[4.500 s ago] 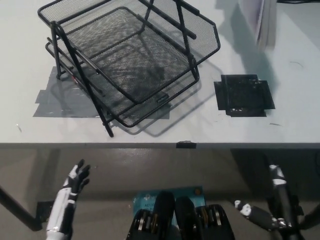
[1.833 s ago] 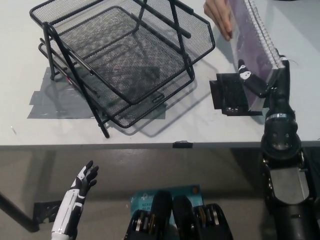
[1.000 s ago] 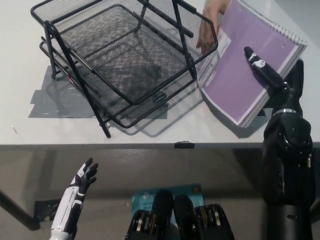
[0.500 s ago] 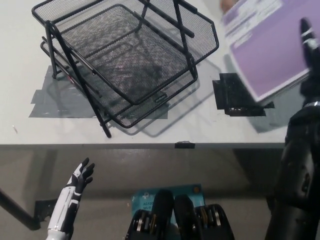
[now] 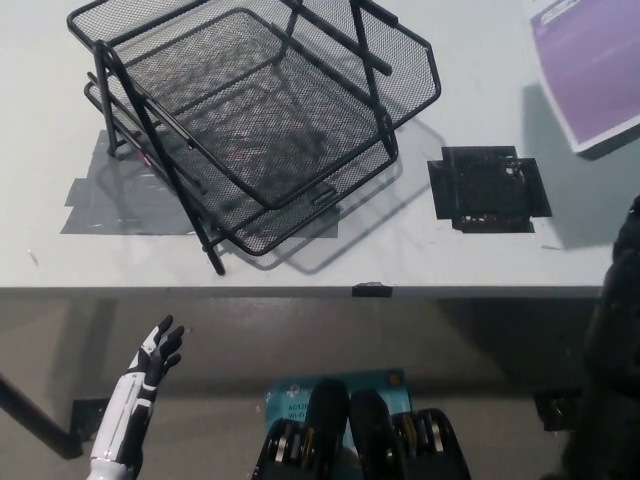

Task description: A person hands a notebook to the robot and the robot grabs it with its right hand and places it in the file tray kept in the centre of the desk infront of it.

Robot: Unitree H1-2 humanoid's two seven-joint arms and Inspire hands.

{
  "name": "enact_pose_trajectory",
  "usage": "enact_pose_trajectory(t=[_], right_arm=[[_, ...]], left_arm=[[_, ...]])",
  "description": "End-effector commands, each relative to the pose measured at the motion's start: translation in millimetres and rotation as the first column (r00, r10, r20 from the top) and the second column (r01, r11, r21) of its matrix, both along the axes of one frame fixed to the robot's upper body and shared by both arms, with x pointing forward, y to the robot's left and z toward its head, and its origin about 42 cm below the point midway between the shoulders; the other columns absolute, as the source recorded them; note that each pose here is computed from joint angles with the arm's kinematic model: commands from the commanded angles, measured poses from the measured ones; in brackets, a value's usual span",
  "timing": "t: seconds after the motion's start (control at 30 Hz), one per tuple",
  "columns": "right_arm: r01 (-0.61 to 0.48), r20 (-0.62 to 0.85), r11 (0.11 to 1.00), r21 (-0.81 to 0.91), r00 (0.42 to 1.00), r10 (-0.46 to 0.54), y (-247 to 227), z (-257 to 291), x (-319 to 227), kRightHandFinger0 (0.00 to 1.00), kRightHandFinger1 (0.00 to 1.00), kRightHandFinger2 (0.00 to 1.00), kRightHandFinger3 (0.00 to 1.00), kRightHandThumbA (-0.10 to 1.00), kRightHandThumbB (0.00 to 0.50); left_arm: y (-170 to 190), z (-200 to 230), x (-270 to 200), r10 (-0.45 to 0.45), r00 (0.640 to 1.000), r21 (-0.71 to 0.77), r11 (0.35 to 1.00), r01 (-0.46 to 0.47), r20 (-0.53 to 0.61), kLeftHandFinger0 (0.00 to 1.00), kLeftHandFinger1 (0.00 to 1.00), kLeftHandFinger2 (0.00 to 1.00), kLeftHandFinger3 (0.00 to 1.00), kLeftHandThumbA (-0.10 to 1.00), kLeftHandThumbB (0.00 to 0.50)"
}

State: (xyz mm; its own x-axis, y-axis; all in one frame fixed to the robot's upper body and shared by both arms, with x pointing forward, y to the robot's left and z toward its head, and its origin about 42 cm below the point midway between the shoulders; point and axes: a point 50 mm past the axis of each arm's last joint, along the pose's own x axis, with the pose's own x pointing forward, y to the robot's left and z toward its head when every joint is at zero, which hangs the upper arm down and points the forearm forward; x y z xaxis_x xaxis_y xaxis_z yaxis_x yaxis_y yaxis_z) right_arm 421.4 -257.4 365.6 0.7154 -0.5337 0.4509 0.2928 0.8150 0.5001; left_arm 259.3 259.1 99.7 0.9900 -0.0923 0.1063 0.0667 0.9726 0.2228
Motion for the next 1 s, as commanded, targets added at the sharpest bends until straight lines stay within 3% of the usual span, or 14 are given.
enact_pose_trajectory(t=[0.0,0.13,0.3,0.53,0.67,0.97], right_arm=[[0.163,0.291,0.933,-0.321,0.954,-0.067,22,73,-23,0.00,0.00,0.00,0.00,0.80,0.057],[0.246,0.379,0.829,-0.502,0.924,-0.045,41,90,-27,0.00,0.00,0.00,0.00,0.79,0.040],[0.328,0.456,0.755,-0.568,0.889,-0.043,55,110,-32,0.00,0.00,0.00,0.00,0.83,0.000],[0.297,0.500,0.798,-0.525,0.866,0.006,62,126,-33,0.00,0.00,0.00,0.00,0.79,0.003],[0.360,0.533,0.752,-0.552,0.846,-0.014,70,126,-33,0.00,0.00,0.00,0.00,0.79,0.019],[0.462,0.602,0.681,-0.568,0.797,-0.039,88,135,-34,0.00,0.00,0.00,0.00,0.83,0.000]], left_arm=[[2,12,2,-0.029,0.998,0.012,1.000,0.029,0.047,1.00,1.00,1.00,1.00,1.00,0.067],[2,12,2,-0.029,0.999,0.011,1.000,0.029,0.046,1.00,1.00,1.00,1.00,1.00,0.074],[0,11,2,-0.030,0.999,0.005,1.000,0.030,0.040,1.00,1.00,1.00,1.00,1.00,0.080],[0,10,2,-0.034,0.998,0.007,0.999,0.034,0.043,1.00,1.00,1.00,1.00,1.00,0.074],[1,10,2,-0.036,0.998,0.012,0.999,0.036,0.044,1.00,1.00,1.00,1.00,1.00,0.074],[1,10,2,-0.040,0.998,0.024,0.999,0.039,0.043,1.00,1.00,1.00,1.00,1.00,0.077]])
